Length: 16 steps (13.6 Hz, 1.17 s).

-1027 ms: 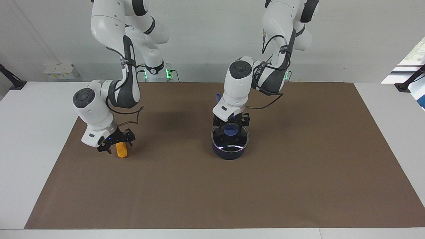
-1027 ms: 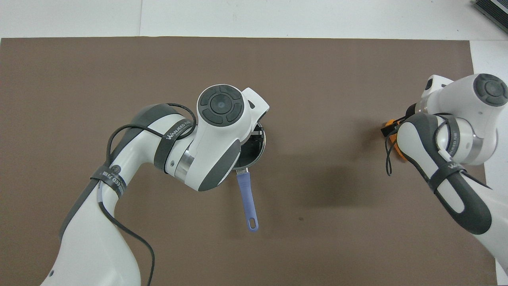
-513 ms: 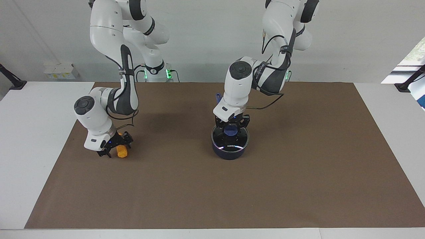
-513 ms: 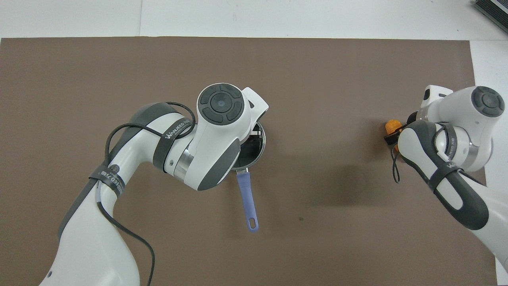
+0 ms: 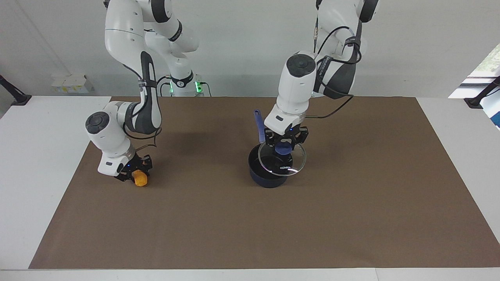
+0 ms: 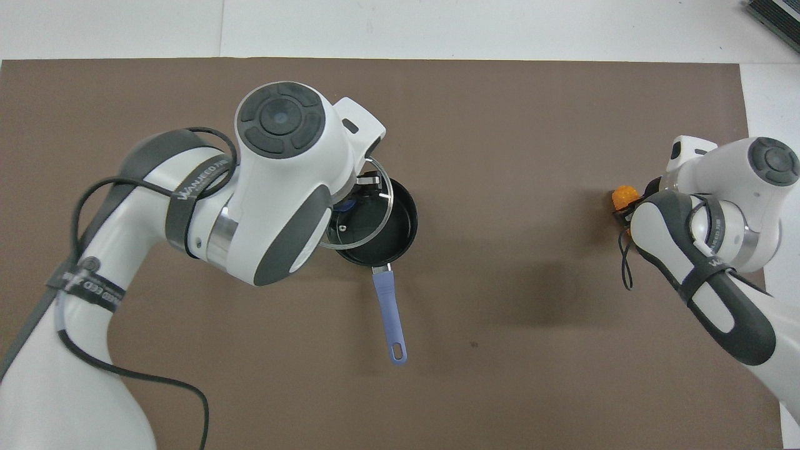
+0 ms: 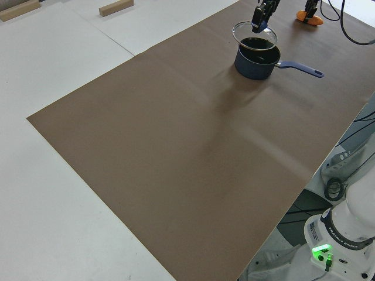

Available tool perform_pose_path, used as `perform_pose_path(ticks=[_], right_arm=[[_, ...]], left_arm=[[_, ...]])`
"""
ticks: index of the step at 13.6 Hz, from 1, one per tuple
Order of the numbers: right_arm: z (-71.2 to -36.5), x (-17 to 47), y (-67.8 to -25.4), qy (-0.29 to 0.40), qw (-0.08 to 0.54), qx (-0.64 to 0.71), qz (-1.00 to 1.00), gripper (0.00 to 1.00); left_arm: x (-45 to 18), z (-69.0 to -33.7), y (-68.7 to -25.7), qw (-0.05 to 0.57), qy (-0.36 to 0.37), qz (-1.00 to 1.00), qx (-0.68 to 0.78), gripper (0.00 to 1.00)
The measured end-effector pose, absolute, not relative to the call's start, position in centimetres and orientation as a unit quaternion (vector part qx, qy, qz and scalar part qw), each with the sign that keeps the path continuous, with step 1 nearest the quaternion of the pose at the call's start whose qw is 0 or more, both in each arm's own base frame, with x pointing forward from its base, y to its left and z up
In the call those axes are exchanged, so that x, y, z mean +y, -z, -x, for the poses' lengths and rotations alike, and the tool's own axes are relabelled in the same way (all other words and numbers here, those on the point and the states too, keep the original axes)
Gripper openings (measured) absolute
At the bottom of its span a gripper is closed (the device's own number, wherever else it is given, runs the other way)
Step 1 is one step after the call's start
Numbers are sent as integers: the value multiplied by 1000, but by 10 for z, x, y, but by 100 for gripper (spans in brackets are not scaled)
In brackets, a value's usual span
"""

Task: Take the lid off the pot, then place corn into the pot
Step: 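Lift the glass lid off the pot and set it beside with the left gripper, then carry the orange corn over the open pot with the right gripper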

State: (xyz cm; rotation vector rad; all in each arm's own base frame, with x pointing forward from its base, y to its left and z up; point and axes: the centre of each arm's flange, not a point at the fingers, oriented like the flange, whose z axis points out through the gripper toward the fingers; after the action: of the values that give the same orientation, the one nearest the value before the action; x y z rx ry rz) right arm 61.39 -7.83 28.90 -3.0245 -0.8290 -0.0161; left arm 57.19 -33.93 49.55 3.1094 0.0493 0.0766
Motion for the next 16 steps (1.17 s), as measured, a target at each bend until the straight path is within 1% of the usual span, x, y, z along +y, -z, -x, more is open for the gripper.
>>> perform_pose_path(ticks=[1, 4, 6, 8, 10, 12, 14, 16], right_arm=[[-614, -77, -290, 3, 4, -265, 964, 36], [-620, -74, -307, -7, 11, -256, 967, 36], [-628, -60, -340, -7, 17, -230, 973, 36], [-632, -30, -378, 7, 22, -194, 981, 36], [-630, 13, -414, 19, 29, -151, 988, 36], [-630, 58, -440, 24, 33, -121, 992, 36], [-625, 120, -454, 28, 28, -98, 994, 36], [-611, 181, -456, 28, 26, -80, 996, 36]], left_arm=[[-319, -578, -505, 15, -24, -999, 18, 66], [-265, -595, -514, 9, -13, -1000, 8, 66], [-225, -608, -516, 6, -5, -1000, 7, 66], [-166, -617, -525, 4, 8, -1000, -8, 66], [-109, -618, -527, 5, 18, -1000, -18, 66], [-71, -613, -516, 7, 33, -999, -28, 66], [-35, -600, -500, 10, 45, -998, -37, 66], [-3, -586, -485, 14, 42, -998, -36, 66]])
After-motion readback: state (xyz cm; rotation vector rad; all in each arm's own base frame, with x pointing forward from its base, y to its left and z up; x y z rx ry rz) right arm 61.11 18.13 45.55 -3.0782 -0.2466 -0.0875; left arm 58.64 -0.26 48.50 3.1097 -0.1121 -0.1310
